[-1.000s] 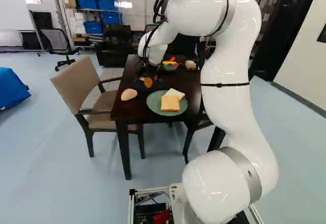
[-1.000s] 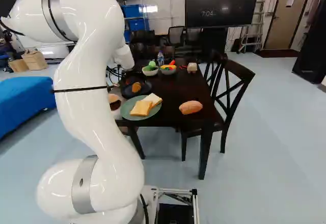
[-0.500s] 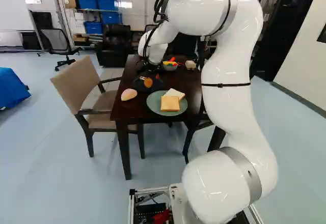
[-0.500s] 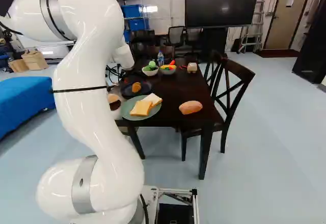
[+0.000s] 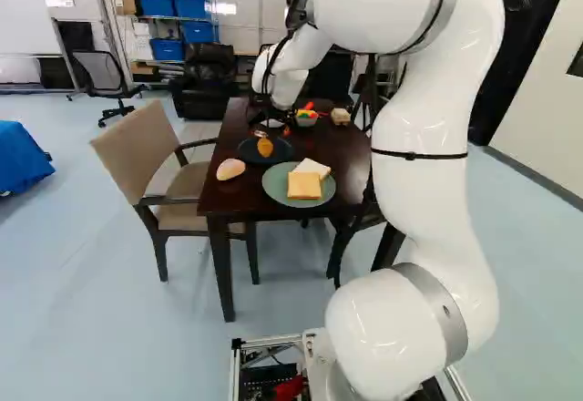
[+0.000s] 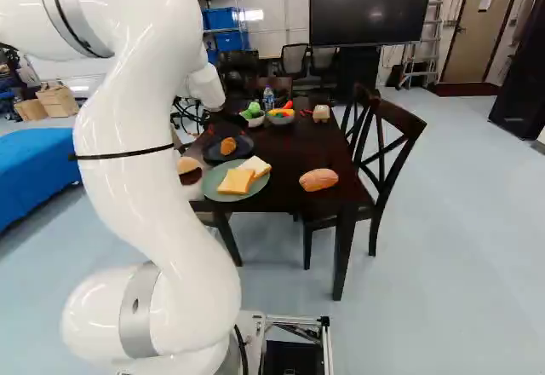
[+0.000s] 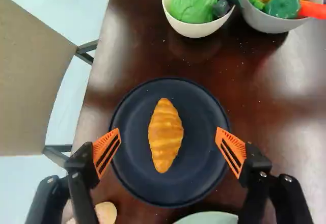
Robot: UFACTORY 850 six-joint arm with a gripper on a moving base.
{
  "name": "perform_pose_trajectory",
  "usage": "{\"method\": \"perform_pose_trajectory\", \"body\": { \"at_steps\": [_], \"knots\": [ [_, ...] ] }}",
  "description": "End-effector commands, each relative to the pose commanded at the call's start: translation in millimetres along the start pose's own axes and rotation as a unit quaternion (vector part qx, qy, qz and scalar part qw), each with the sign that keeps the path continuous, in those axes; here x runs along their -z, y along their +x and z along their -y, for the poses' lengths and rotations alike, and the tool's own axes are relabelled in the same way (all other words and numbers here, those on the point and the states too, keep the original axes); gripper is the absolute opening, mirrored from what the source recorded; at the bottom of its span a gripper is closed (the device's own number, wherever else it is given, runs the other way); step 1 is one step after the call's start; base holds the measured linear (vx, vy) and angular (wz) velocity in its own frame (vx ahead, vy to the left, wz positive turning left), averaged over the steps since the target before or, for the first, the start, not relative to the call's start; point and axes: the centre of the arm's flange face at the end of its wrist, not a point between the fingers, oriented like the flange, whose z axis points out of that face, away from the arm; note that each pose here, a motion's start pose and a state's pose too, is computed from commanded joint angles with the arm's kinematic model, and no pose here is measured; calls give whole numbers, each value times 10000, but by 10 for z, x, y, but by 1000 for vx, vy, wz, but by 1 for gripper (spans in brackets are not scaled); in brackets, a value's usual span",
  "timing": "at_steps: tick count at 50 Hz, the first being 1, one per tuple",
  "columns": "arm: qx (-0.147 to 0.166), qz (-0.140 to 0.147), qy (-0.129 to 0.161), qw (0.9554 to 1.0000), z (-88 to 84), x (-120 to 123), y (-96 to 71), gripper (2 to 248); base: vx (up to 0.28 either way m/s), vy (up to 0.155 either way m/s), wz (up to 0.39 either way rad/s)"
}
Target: Move the croissant to the empty plate
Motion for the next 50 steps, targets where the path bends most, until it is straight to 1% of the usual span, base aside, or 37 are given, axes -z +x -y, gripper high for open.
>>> {"method": "perform_pose_trajectory", "body": {
  "at_steps": [17, 31, 39, 50],
  "knots": [
    [-80, 97, -58, 9999, -149, 409, -161, 247, 0, 0, 0],
    [-82, 160, -153, 9997, -318, 737, -288, 247, 0, 0, 0],
    [-15, 145, -237, 9996, -424, 919, -349, 247, 0, 0, 0],
    [197, 84, -389, 9990, -568, 1160, -423, 247, 0, 0, 0]
  ]
}}
